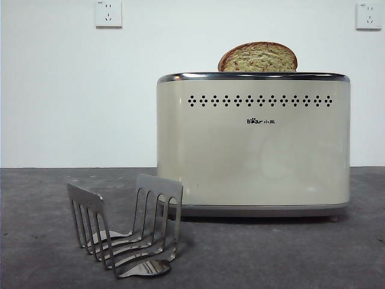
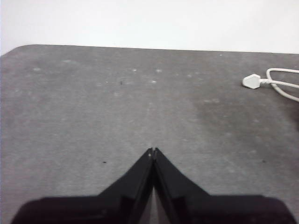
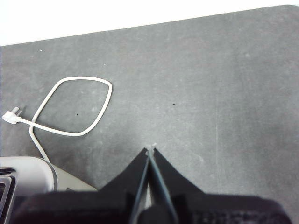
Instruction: Pick up a slice of bread from the rack,put the bread on the toaster,press the button
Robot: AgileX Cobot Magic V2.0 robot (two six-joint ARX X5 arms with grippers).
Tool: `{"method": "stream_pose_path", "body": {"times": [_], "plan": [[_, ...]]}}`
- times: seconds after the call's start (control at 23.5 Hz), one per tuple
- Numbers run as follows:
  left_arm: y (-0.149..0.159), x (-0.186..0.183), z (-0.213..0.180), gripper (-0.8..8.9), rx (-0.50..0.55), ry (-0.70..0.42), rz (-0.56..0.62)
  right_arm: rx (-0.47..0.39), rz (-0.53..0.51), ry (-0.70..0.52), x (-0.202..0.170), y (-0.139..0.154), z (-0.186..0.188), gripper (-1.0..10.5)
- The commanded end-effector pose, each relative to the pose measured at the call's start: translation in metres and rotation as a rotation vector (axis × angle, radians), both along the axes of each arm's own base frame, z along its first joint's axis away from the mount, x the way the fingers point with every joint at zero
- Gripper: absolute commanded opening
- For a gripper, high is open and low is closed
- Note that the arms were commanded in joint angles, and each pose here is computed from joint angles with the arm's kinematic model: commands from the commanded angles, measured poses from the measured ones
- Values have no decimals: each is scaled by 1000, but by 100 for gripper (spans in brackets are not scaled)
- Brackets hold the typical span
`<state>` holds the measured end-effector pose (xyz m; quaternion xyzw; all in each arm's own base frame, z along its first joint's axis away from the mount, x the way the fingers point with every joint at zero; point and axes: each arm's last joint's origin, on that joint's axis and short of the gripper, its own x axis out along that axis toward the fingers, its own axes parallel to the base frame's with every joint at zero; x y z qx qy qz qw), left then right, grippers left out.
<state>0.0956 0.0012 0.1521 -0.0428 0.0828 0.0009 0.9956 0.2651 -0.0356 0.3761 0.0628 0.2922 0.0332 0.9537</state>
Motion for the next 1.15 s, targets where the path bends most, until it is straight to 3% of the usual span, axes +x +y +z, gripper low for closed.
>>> {"method": "stream_pose_path", "body": {"times": [0.04, 0.6, 0.68, 0.81, 0.94, 1.06, 1.15], "plan": [[-1, 1, -2, -4, -61, -5, -22, 1, -5, 7, 1, 0, -3, 0], [-1, 1, -2, -4, -60, -4, -18, 1, -6, 14, 5, -1, -6, 0], [-1, 1, -2, -4, -60, -2, -18, -26, -48, 28, -1, -1, -4, 0], [-1, 1, -2, -4, -60, -2, -18, -48, -55, -34, -29, 6, 9, 0], [-1, 1, -3, -4, -60, 2, -18, -62, -58, -156, -83, 14, 13, 0], [-1, 1, -3, -3, -61, 7, -18, -78, -61, -292, -127, 20, -14, 0], [-1, 1, -3, -3, -61, 7, -18, -82, -63, -321, -145, 23, -48, 0]]}}
